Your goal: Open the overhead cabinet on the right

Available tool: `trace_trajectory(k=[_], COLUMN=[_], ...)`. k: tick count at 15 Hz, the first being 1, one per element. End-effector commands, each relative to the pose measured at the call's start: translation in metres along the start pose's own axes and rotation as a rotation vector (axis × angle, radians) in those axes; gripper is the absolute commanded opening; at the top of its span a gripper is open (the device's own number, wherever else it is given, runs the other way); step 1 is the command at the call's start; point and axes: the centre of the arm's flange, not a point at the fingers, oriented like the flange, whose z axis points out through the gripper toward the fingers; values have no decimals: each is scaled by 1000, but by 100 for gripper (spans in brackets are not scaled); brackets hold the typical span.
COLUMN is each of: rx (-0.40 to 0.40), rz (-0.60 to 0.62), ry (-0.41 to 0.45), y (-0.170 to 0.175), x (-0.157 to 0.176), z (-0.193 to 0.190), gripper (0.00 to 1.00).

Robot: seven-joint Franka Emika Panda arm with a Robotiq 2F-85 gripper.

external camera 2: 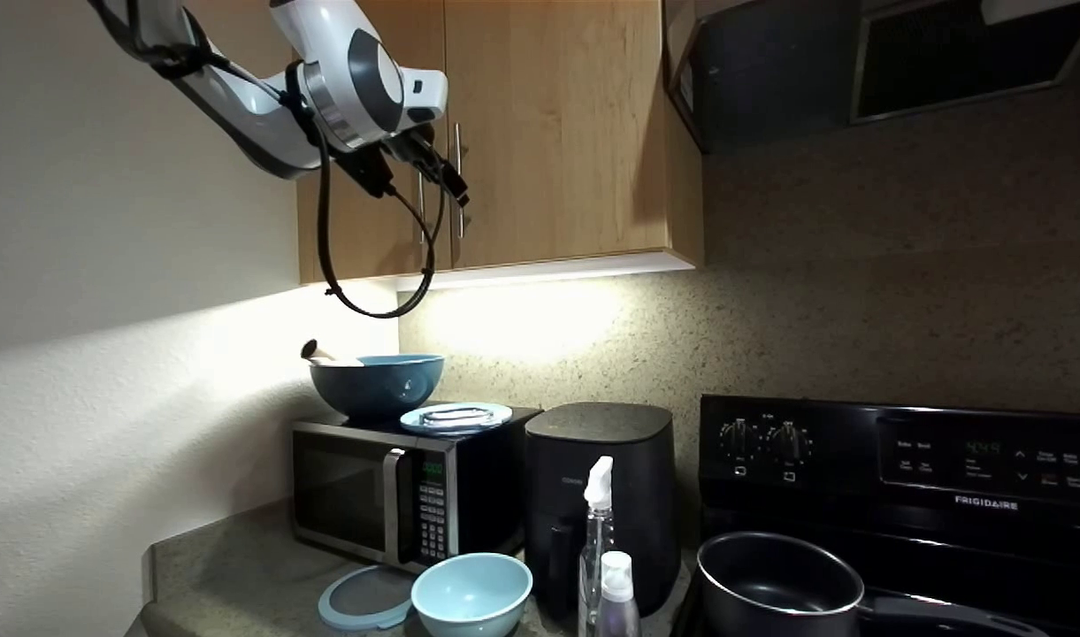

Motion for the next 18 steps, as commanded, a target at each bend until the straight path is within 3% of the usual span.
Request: trace_trajectory(k=[1,5,6,9,12,18], rx=[107,219,150,185,95,47], rz=[-124,-251,-200,-238,-194,-116], ry=[-94,-181,-165,-185,-122,-37], y=[-14,-39,-47,-58,-51,-38], x=[-7,-33,-53,-61,-54,-32], z=[11,25,22,26,20,20], gripper=[100,100,100,100,100,100])
